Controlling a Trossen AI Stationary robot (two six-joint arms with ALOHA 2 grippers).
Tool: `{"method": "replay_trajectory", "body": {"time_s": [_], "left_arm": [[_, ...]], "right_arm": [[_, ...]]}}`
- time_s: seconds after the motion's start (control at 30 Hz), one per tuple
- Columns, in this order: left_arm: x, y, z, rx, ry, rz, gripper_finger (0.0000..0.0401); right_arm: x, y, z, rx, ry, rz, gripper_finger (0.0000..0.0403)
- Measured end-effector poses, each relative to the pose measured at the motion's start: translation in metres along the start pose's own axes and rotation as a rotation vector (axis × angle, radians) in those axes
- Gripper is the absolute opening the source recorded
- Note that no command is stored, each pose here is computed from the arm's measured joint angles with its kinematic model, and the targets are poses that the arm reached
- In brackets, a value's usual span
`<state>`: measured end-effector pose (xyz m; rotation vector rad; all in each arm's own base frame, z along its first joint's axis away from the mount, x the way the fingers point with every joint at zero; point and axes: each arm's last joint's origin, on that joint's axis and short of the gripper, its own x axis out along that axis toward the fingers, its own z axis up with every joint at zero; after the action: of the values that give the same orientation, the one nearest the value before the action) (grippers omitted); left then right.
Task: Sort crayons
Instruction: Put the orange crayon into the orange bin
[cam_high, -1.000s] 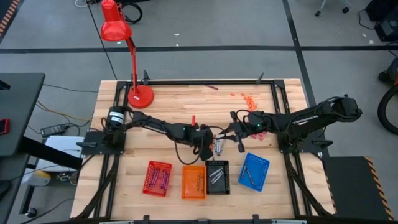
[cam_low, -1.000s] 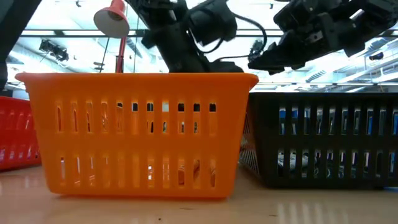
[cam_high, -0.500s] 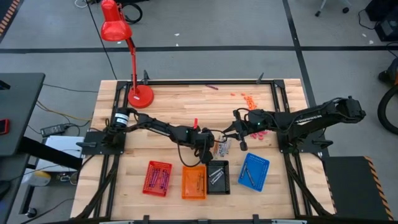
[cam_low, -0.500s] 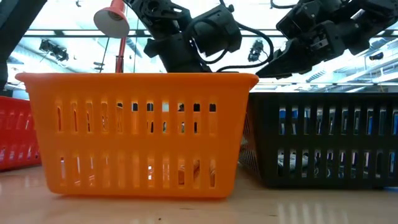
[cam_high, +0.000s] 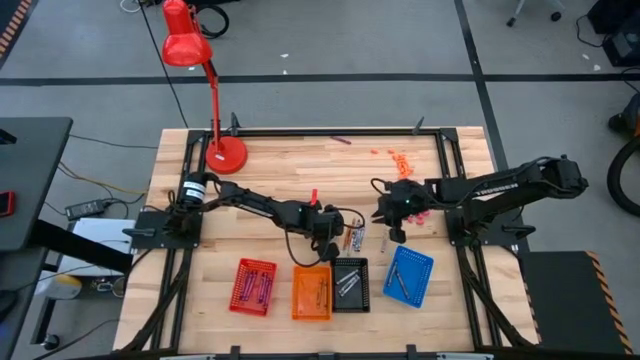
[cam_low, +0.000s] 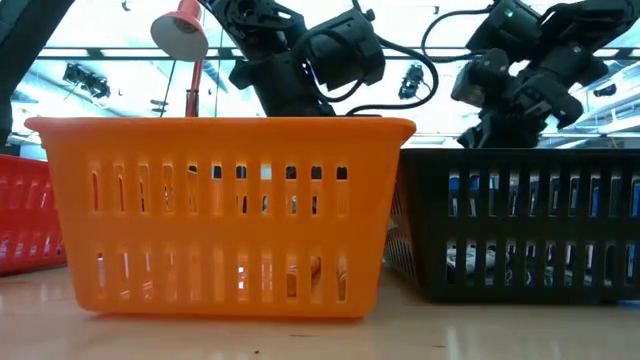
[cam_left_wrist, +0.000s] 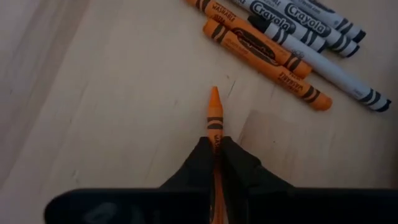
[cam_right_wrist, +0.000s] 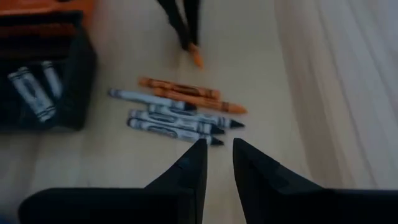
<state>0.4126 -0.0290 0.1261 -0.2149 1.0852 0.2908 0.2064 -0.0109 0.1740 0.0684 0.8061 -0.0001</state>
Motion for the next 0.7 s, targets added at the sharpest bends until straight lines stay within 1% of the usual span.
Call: {"method": "replay_trajectory", "body": {"time_s": [0.1, 0.27, 0.4, 0.47, 0.57, 0.7], "left_arm": [[-0.002, 0.0, 0.0, 0.027, 0.0, 0.0, 0.0021], [-0.009, 0.001, 0.001, 0.073, 0.003, -0.002, 0.0026], [-0.019, 0.003, 0.0, 0.099, 0.023, -0.002, 0.0026], [-0.027, 0.004, 0.0, 0.1, 0.027, -0.005, 0.0026], [-0.044, 0.003, 0.004, 0.096, -0.005, -0.017, 0.0026], [-0.061, -0.003, 0.004, 0.08, -0.032, -0.031, 0.0027]], "right_arm": [[0.0, -0.001, -0.003, 0.056, 0.033, -0.022, 0.0082], [-0.002, 0.002, -0.008, 0.108, 0.107, -0.026, 0.0082], [-0.008, 0.004, -0.005, 0.163, 0.187, -0.077, 0.0082], [-0.012, 0.006, -0.004, 0.166, 0.228, -0.091, 0.0082], [-0.016, 0.009, 0.0, 0.155, 0.258, -0.092, 0.0082], [-0.018, 0.01, 0.007, 0.144, 0.233, -0.092, 0.0082]]}}
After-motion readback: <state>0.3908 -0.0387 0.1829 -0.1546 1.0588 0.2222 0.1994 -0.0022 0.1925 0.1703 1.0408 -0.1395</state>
